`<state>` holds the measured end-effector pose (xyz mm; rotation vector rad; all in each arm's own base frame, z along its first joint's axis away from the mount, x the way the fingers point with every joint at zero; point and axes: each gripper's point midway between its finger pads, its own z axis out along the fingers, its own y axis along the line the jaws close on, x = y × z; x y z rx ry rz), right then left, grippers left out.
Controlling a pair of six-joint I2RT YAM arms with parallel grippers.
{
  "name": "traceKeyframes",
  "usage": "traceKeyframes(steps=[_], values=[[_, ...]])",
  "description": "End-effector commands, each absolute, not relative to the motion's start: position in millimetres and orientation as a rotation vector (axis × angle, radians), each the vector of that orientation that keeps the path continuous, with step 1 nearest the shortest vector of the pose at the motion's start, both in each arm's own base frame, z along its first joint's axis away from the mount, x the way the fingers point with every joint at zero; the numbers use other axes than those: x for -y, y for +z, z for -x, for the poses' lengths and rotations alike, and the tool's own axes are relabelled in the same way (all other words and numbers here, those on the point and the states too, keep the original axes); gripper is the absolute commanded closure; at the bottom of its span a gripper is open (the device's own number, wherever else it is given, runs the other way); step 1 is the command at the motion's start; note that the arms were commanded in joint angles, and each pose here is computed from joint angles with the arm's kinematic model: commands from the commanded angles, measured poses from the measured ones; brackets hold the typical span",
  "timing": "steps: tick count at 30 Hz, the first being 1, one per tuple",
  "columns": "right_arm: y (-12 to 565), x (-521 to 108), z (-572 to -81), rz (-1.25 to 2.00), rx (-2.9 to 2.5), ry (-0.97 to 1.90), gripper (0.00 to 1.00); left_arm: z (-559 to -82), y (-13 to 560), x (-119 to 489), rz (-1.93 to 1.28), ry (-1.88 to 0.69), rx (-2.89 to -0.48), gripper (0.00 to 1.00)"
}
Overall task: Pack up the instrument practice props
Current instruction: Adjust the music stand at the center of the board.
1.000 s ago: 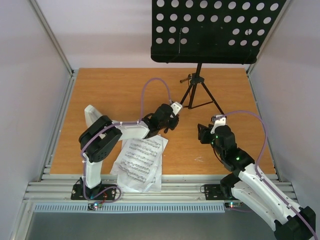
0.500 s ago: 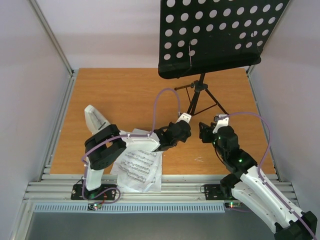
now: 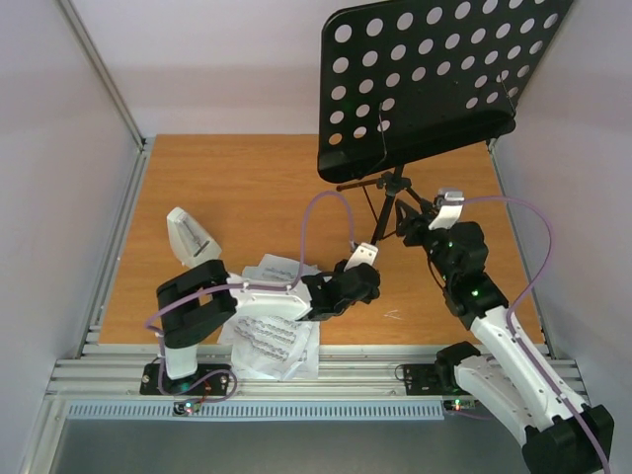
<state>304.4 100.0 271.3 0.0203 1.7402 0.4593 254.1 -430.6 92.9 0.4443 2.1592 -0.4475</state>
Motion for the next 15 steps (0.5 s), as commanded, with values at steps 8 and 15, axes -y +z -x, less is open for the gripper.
traceKeyframes(steps=[8,15], values=[[365.4,-129.3,-342.6,0.266,-1.419,0.469,0.33,-251.2,176.3,377.7,-0.357,-0.475,-1.987,0.04],[377.6,-133.9,-368.0,0.332,-1.362,0.364,0.41,-256.4,171.2,338.0,-0.301,-0.56,-2.045,0.01]])
